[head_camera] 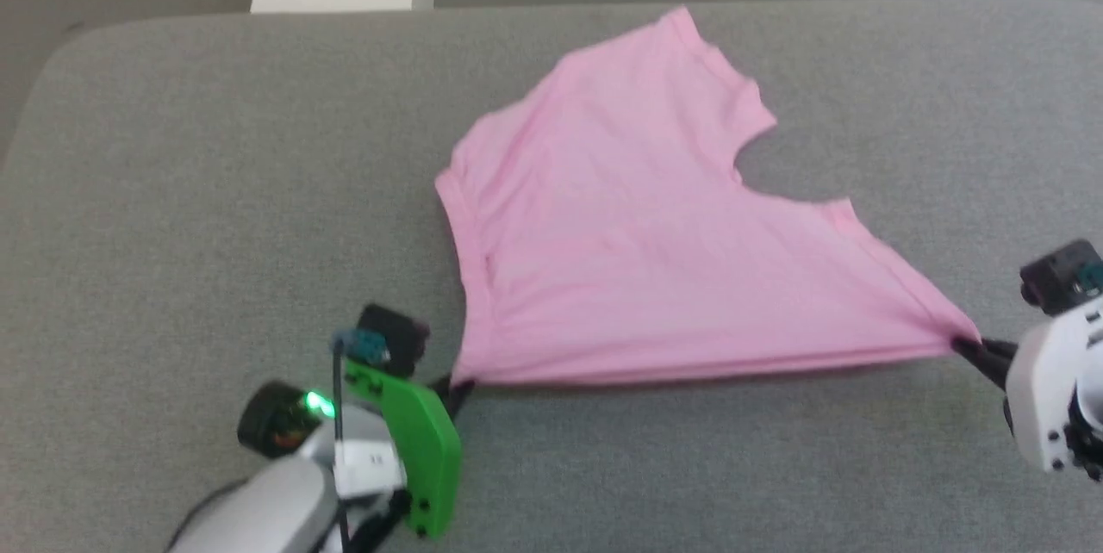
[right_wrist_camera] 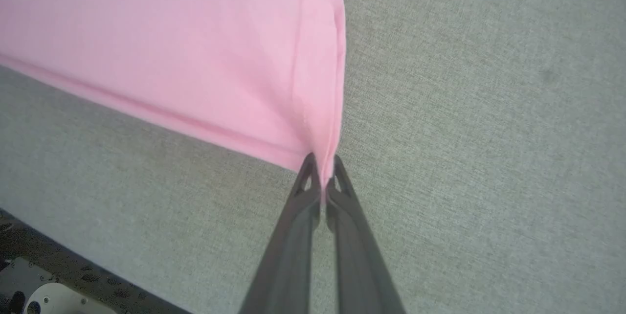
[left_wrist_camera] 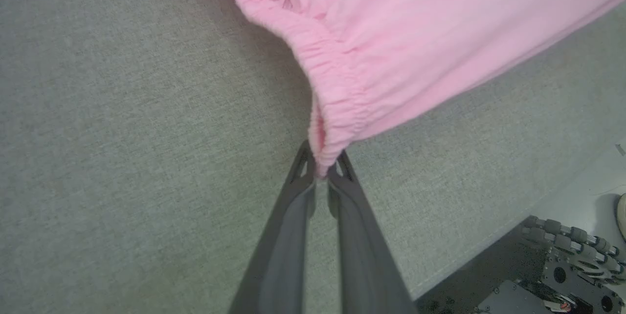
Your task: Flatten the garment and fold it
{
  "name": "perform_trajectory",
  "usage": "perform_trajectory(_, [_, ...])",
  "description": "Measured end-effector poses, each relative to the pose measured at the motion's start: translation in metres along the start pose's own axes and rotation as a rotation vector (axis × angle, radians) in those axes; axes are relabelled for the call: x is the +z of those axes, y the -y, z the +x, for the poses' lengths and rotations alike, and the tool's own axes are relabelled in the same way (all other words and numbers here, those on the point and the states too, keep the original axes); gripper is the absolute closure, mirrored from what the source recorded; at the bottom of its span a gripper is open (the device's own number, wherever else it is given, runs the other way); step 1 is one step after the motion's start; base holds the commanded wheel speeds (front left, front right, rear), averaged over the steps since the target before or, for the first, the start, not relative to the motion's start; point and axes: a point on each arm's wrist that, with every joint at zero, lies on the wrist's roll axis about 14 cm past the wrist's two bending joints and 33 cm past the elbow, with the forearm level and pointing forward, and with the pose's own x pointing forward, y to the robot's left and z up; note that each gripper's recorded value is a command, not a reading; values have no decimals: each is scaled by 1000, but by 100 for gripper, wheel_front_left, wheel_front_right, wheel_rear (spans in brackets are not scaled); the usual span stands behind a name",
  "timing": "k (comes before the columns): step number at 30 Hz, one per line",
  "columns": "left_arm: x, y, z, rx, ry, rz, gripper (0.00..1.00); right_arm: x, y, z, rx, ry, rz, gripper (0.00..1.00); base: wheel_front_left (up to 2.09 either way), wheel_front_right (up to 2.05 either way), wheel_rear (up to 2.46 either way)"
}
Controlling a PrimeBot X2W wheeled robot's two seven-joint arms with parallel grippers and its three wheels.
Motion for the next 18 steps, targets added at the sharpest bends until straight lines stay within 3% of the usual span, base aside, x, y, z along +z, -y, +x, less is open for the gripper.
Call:
perform_trajectory(12, [-50, 49, -41, -35, -63, -74, 100, -58, -5, -43, 0, -83, 54, 100, 0, 0, 0])
perform_trajectory(17, [-53, 50, -43, -27, -67, -91, 100, -39, -5, -47, -5, -20, 48, 100, 0, 0, 0])
perform_trajectory(18, [-51, 49, -41, -26, -63, -99, 100, -15, -4, -47, -9, 41, 39, 100, 0, 0, 0])
